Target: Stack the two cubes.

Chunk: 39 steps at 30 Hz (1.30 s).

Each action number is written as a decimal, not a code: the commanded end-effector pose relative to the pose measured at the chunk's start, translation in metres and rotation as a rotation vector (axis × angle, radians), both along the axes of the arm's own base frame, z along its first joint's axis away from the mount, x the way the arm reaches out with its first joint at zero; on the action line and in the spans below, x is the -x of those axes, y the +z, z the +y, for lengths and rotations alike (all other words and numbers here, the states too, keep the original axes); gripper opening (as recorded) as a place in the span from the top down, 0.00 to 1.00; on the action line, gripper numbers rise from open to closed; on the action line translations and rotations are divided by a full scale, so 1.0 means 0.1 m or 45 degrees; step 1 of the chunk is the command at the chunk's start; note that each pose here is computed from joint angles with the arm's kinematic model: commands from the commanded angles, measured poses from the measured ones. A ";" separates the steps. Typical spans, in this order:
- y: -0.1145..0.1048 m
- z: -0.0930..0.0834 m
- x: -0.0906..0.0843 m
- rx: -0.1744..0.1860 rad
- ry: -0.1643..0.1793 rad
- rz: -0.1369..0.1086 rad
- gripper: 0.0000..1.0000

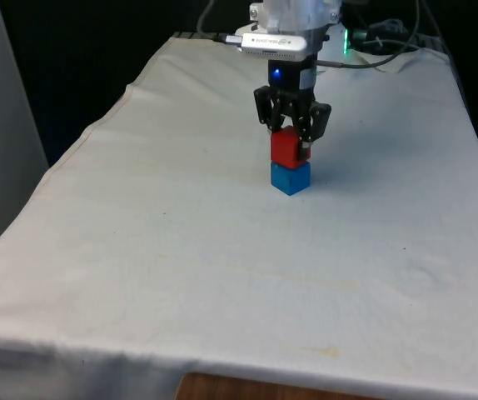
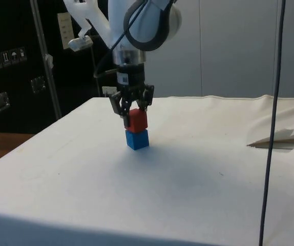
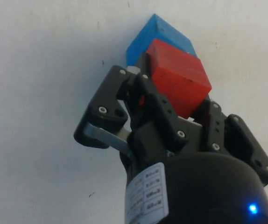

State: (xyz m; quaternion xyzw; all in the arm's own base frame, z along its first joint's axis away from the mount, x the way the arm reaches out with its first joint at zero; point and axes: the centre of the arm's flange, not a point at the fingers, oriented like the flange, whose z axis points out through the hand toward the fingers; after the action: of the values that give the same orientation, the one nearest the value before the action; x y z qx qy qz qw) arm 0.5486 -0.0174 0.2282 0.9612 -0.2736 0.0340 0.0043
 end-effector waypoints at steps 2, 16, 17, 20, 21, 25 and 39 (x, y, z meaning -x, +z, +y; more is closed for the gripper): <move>0.00 -0.01 0.00 0.000 -0.001 0.000 1.00; 0.00 -0.06 0.00 -0.009 -0.008 0.001 0.21; 0.00 -0.06 0.00 -0.009 -0.008 0.001 0.11; 0.00 -0.06 0.00 -0.009 -0.008 0.001 0.00; 0.00 -0.06 0.00 -0.009 -0.008 0.001 0.00; 0.00 -0.06 0.00 -0.010 -0.009 0.001 0.00; 0.49 -0.02 -0.02 0.004 -0.001 -0.013 0.00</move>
State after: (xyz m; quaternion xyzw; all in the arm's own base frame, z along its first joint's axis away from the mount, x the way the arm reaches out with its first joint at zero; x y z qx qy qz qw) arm 0.5498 -0.0204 0.2728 0.9611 -0.2734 0.0396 0.0008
